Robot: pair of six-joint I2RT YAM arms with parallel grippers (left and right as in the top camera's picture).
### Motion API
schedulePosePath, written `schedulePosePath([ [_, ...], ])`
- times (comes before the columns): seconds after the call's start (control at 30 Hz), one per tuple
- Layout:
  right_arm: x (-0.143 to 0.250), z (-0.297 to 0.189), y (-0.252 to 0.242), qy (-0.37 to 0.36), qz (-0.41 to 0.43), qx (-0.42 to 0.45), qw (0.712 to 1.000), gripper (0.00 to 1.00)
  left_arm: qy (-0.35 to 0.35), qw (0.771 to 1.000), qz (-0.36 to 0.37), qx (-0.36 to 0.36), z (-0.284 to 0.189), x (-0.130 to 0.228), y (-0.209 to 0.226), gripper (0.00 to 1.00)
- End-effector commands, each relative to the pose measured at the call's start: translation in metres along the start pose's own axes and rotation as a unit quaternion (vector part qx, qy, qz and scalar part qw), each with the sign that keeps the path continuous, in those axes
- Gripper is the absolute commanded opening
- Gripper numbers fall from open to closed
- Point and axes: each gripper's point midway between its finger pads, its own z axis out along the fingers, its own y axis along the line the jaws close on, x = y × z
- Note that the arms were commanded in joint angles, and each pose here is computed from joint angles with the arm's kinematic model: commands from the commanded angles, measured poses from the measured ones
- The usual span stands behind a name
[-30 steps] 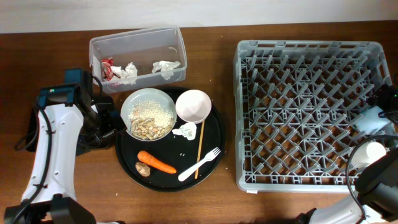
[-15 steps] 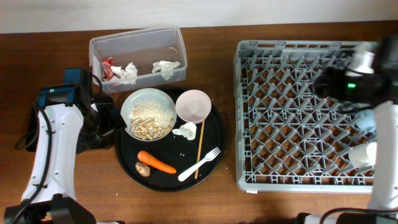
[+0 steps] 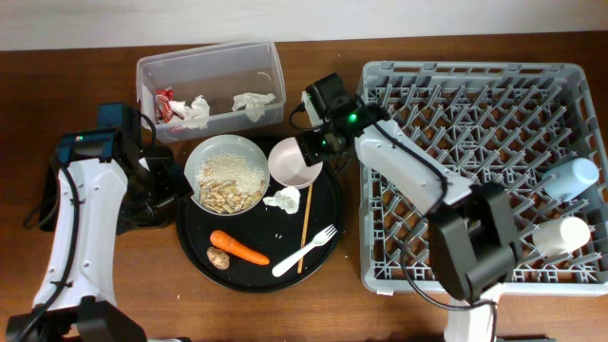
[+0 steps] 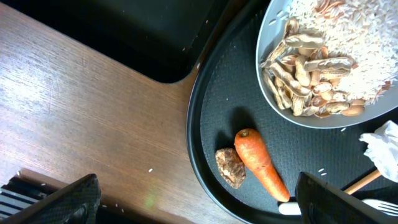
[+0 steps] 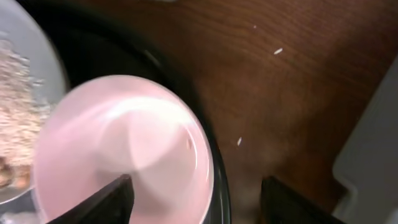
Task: Sort waste into correct bins and load items into the dishwasher rack
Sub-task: 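Grasp the pink bowl with the right gripper and set it in the rack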
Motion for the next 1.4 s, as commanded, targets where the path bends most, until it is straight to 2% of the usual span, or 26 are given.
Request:
schedulePosePath([
  [0.0, 0.006, 0.02, -0.004, 0.015, 0.009, 0.008, 1.0, 0.62, -0.004, 1.0, -0.006, -0.002, -0.001, -0.001, 0.002, 1.0],
  [0.07, 0.012, 0.029, -0.007, 0.026, 0.009, 0.013, 1.0, 0.59, -0.004, 1.0, -0.006, -0.002, -0.001, -0.001, 0.002, 1.0],
  [0.1, 0.015, 0.033, -0.007, 0.032, 0.01, 0.014, 0.999, 0.54, -0.004, 1.0, -0.006, -0.002, -0.001, -0.001, 0.002, 1.0],
  [0.23, 0.02, 0.037, -0.008, 0.041, 0.01, 0.015, 0.999, 0.12, -0.004, 1.0, -0.006, -0.002, -0.001, -0.001, 0.002, 1.0],
  [0.27, 0.02, 0.037, -0.008, 0.042, 0.019, 0.016, 0.999, 0.06, -0.004, 1.0, -0.006, -0.002, -0.001, -0.001, 0.002, 1.0],
  [0.3, 0.02, 0.037, -0.008, 0.041, 0.023, 0.016, 0.999, 0.04, -0.004, 1.0, -0.006, -0.002, -0.001, -0.001, 0.002, 1.0],
  [0.4, 0.013, 0.029, -0.008, 0.031, 0.024, 0.015, 0.999, 0.04, -0.004, 1.0, -0.006, -0.002, -0.001, -0.001, 0.002, 1.0],
  [0.5, -0.033, -0.031, -0.019, -0.031, 0.032, 0.034, 0.998, 0.04, -0.005, 1.0, -0.006, -0.002, -0.001, -0.001, 0.002, 1.0],
  [0.57, -0.055, -0.091, -0.052, -0.067, 0.048, 0.105, 0.991, 0.04, -0.004, 1.0, -0.006, -0.002, -0.001, -0.001, 0.002, 1.0],
  [0.6, -0.062, -0.142, -0.089, -0.089, 0.058, 0.182, 0.977, 0.04, -0.004, 1.0, -0.006, -0.002, -0.001, -0.001, 0.002, 1.0],
  [0.7, -0.049, -0.217, -0.145, -0.103, 0.07, 0.288, 0.95, 0.04, -0.005, 1.0, -0.006, -0.002, -0.001, -0.001, 0.002, 1.0],
  [0.73, -0.03, -0.25, -0.173, -0.098, 0.097, 0.327, 0.935, 0.04, -0.005, 1.0, -0.006, -0.002, -0.001, -0.001, 0.002, 1.0],
  [0.8, -0.006, -0.282, -0.213, -0.087, 0.139, 0.376, 0.912, 0.04, -0.005, 1.0, -0.006, -0.002, -0.001, -0.001, 0.002, 1.0],
  [0.83, 0.007, -0.297, -0.239, -0.079, 0.163, 0.418, 0.89, 0.04, -0.005, 1.0, -0.006, -0.002, -0.001, -0.001, 0.002, 1.0],
  [0.93, 0.053, -0.344, -0.314, -0.079, 0.289, 0.554, 0.777, 0.04, -0.007, 1.0, -0.006, -0.001, -0.001, -0.002, 0.001, 1.0],
  [1.0, 0.066, -0.359, -0.339, -0.075, 0.314, 0.615, 0.719, 0.04, -0.007, 1.0, -0.006, -0.001, -0.001, -0.002, 0.001, 1.0],
  [1.07, 0.071, -0.361, -0.36, -0.069, 0.321, 0.659, 0.677, 0.04, -0.007, 1.0, -0.006, -0.001, -0.001, -0.002, 0.001, 1.0],
  [1.2, 0.08, -0.307, -0.406, -0.03, 0.329, 0.668, 0.666, 0.04, -0.007, 1.0, -0.006, -0.001, -0.001, -0.002, 0.001, 1.0],
  [1.3, 0.08, -0.26, -0.43, 0.007, 0.304, 0.669, 0.678, 0.04, -0.007, 1.0, -0.006, -0.001, -0.001, -0.002, 0.001, 1.0],
  [1.37, 0.076, -0.247, -0.437, 0.016, 0.287, 0.67, 0.685, 0.04, -0.007, 1.0, -0.006, -0.001, -0.001, -0.002, 0.001, 1.0],
])
